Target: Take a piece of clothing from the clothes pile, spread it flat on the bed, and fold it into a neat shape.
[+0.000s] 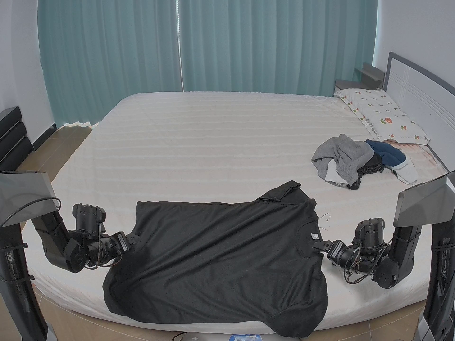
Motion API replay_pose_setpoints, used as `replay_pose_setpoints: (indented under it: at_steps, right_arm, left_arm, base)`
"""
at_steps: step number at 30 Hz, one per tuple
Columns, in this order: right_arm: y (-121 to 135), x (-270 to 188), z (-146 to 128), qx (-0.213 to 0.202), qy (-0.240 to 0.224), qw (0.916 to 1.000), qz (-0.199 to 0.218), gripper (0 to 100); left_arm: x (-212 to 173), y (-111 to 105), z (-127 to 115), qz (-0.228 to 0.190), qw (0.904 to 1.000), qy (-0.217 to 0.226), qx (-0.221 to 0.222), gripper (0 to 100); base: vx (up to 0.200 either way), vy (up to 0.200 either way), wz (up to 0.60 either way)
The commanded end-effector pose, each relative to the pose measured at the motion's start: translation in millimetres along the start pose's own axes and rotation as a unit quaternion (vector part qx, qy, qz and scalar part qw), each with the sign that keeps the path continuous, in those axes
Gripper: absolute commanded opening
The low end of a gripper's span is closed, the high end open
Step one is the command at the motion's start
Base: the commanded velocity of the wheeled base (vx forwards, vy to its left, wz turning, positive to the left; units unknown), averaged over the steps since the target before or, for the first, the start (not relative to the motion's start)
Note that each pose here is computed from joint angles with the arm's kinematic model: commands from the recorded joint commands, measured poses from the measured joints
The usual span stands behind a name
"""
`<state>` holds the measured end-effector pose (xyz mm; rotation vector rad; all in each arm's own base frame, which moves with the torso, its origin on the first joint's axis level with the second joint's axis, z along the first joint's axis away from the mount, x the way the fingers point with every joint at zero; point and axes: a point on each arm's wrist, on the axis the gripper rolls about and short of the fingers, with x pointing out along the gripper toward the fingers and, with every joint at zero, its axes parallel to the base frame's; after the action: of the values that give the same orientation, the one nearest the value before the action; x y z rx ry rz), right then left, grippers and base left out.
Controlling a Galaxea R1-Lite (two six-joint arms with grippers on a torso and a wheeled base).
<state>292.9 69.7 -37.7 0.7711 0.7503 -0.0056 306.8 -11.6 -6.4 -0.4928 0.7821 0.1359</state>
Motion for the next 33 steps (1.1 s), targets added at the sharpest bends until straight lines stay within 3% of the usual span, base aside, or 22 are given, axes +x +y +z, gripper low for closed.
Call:
replay_pose_setpoints:
  at_steps: [1, 2, 4, 19, 20, 29, 33]
  right_arm:
    - [-2.2, -2.2, -3.2, 0.002, 0.002, 1.0000, 0.000, 100]
    - [-5.5, -3.5, -8.0, -0.001, -0.003, 1.0000, 0.007, 100]
    - [-8.1, -4.4, -10.8, -0.002, -0.005, 0.9999, 0.011, 100]
    - [-14.0, -7.5, -19.1, -0.008, -0.011, 0.9996, 0.024, 100]
    - [-13.4, -7.4, -19.2, -0.008, -0.013, 0.9995, 0.027, 100]
    - [-14.8, -9.1, -16.6, -0.003, -0.022, 0.9992, 0.033, 100]
    - [-14.9, -8.9, -16.1, -0.002, -0.023, 0.9992, 0.033, 100]
  left_arm:
    - [18.4, -5.5, 10.6, -0.004, 1.0000, -0.004, 0.001, 100]
    - [33.3, -14.5, 26.3, -0.012, 0.9998, 0.013, 0.002, 100]
    - [39.7, -18.1, 31.7, -0.014, 0.9998, 0.015, 0.002, 100]
    - [74.0, -22.3, 25.0, -0.015, 0.9995, 0.025, 0.009, 100]
    - [75.6, -21.6, 24.2, -0.013, 0.9995, 0.025, 0.010, 0]
    - [74.1, -17.5, 29.2, -0.006, 0.9999, 0.016, -0.001, 0]
    - [67.5, -9.7, 44.6, 0.015, 0.9993, -0.020, -0.027, 0]
  base:
    - [0.000, 0.000, 0.00]
    - [0.000, 0.000, 0.00]
    - [0.000, 0.000, 0.00]
    - [0.000, 0.000, 0.00]
    - [0.000, 0.000, 0.00]
    - [0.000, 0.000, 0.00]
    - [0.000, 0.000, 0.00]
